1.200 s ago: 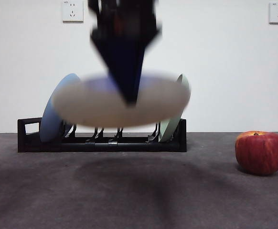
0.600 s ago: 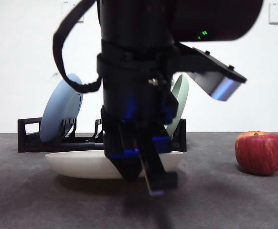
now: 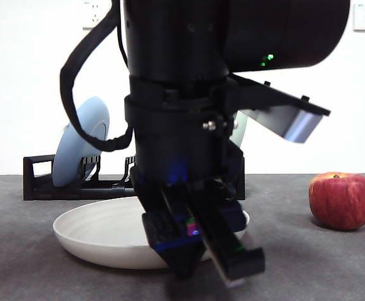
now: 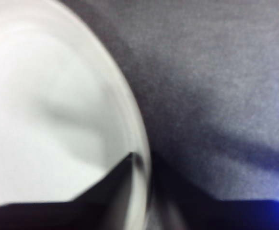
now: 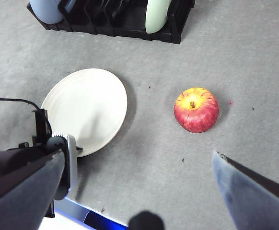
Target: Take the yellow plate from the plate rack,put the plate on the table,take the apple from the table,put the apple in the plate
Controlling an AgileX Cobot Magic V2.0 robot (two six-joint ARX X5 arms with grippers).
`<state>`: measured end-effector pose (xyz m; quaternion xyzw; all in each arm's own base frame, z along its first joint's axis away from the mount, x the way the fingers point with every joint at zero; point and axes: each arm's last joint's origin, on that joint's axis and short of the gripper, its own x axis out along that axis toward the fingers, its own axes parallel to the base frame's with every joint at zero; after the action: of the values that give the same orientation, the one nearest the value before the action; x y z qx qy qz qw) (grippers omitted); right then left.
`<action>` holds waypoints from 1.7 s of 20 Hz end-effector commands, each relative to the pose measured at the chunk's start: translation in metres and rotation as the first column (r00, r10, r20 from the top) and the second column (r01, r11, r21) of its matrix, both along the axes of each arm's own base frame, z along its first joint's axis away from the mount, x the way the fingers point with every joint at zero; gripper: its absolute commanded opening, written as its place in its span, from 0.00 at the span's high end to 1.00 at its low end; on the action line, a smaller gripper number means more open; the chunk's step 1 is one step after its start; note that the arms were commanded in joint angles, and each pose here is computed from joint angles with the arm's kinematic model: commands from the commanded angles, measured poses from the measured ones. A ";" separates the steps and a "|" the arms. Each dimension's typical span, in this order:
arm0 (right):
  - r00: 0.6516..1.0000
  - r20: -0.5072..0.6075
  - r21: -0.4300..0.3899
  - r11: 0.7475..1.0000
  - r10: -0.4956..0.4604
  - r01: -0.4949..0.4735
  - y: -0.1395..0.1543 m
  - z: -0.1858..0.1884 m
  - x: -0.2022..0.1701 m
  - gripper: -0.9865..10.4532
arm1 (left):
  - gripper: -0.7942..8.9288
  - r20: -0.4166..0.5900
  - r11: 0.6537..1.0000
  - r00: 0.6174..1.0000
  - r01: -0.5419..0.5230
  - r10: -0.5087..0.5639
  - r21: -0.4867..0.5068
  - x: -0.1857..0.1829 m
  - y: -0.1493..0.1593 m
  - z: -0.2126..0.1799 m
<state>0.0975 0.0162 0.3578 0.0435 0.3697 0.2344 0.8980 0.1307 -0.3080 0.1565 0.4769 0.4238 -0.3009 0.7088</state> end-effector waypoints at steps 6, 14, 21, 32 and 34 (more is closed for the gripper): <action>1.000 0.011 -0.002 1.000 0.007 -0.007 0.000 0.002 0.000 0.39 | 0.62 -0.076 0.999 0.997 -0.025 0.021 -0.043 -0.003 0.002 0.025; 0.998 -0.070 -0.013 1.000 0.000 -0.001 0.001 -0.008 0.034 0.39 | 0.62 0.033 0.830 0.995 -0.061 0.095 -0.555 -0.023 0.056 0.179; 0.979 -0.200 -0.099 0.995 -0.041 0.022 0.009 -0.041 0.105 0.39 | 0.62 0.076 0.462 0.973 -0.033 0.217 -0.886 -0.068 0.175 0.270; 0.941 -0.336 -0.347 0.935 -0.048 -0.076 0.062 -0.124 0.183 0.33 | 0.62 0.048 0.389 0.971 -0.049 0.236 -0.920 -0.093 0.239 0.275; 0.930 -0.363 -0.352 0.932 -0.052 -0.085 0.063 -0.136 0.190 0.33 | 0.62 0.047 0.400 0.971 -0.053 0.235 -0.915 -0.091 0.236 0.274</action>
<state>0.2864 0.0792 0.2208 -0.0835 0.5692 0.1597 0.8022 0.0390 -0.0722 0.4304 0.0102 0.1709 -0.3797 0.9091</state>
